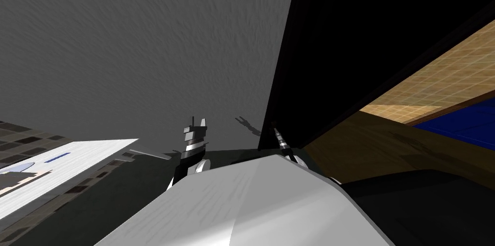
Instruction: Pull the door open
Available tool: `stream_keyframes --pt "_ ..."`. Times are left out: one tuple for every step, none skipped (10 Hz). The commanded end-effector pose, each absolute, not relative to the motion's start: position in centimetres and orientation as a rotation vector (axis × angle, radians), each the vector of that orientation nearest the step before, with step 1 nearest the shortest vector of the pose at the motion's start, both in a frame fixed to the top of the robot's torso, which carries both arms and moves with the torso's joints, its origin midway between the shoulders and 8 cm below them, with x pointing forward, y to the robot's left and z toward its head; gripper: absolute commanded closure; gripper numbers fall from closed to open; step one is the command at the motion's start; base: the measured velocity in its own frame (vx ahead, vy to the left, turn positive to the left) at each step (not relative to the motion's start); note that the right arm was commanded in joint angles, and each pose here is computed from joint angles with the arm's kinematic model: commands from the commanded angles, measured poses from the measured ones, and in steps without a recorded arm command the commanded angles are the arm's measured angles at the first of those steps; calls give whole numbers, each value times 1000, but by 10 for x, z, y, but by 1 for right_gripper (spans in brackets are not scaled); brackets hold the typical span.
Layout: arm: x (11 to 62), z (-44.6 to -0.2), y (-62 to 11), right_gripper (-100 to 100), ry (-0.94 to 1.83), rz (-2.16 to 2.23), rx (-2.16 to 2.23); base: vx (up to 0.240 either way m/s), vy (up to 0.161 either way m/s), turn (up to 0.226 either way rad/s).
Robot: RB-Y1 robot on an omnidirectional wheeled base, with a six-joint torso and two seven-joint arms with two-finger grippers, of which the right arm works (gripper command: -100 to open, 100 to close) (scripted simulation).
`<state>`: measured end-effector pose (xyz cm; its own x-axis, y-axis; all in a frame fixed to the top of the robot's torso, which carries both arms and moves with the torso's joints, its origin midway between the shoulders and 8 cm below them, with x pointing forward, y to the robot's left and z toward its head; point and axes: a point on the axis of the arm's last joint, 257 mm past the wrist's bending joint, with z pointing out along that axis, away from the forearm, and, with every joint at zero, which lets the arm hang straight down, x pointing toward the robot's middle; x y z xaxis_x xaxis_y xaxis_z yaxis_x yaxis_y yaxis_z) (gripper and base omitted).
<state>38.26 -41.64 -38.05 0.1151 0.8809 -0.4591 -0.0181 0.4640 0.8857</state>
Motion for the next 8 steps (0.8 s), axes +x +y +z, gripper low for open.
stream_keyframes --pt "384 -380 -416 -100 1269 828 904 -47 -21 25" --pt "386 -380 -416 -100 1243 861 944 -41 -15 46" --pt "389 -380 -415 -100 1219 886 976 -63 -17 90" --pt "389 -380 -415 -100 1212 900 989 -50 -20 26" --pt "391 -380 -415 -100 1183 932 1027 -46 -21 45" --pt "391 -380 -415 -100 1181 936 1032 -36 -18 27" --pt "394 -379 -415 -100 1148 973 1074 -38 -21 51" --pt "396 -379 -414 -100 1121 997 1106 -74 -28 99"
